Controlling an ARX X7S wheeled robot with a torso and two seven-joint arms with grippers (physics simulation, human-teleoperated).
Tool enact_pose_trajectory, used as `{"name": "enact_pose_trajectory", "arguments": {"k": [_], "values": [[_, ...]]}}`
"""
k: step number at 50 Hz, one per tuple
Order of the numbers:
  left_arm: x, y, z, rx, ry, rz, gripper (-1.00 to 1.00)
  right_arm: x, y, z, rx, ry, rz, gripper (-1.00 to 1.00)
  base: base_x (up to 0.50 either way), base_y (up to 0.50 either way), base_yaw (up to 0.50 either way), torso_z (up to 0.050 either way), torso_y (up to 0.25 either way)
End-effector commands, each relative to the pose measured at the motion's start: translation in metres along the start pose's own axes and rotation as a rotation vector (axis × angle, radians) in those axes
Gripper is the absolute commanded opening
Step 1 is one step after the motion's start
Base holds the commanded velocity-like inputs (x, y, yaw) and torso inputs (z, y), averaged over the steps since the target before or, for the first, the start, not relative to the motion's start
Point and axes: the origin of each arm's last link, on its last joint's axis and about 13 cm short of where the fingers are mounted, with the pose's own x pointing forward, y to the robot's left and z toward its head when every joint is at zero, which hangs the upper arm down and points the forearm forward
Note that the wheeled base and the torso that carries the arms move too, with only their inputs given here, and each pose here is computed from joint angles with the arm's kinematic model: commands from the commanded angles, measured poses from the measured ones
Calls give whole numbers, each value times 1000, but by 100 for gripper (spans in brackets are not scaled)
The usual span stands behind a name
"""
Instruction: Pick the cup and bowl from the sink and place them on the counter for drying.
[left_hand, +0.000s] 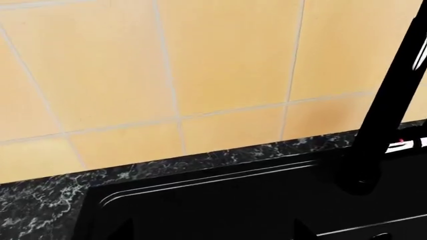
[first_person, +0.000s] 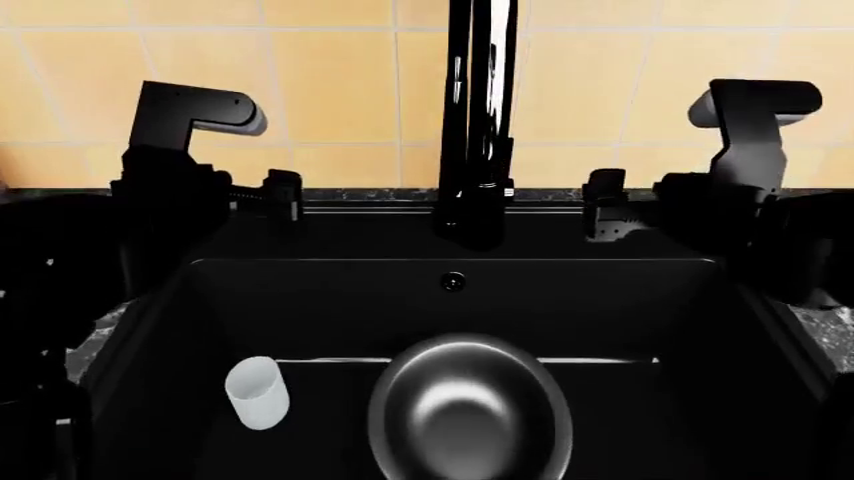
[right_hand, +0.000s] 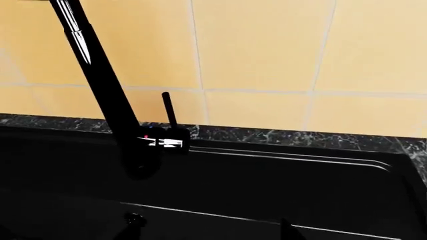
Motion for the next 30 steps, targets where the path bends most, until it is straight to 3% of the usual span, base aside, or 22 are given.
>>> {"name": "enact_pose_trajectory", "arguments": {"k": [1,8,30], "values": [[2,3,-13,-4,33,8,100,11,5,-19,34,206,68,100,0,0,0,0,0],[3,4,-24,-9,55,4,100,31,8,-48,44,352,90,100,0,0,0,0,0],[2,0,-32,-20,58,-5,100,86,-4,-98,127,477,29,100,0,0,0,0,0]]}}
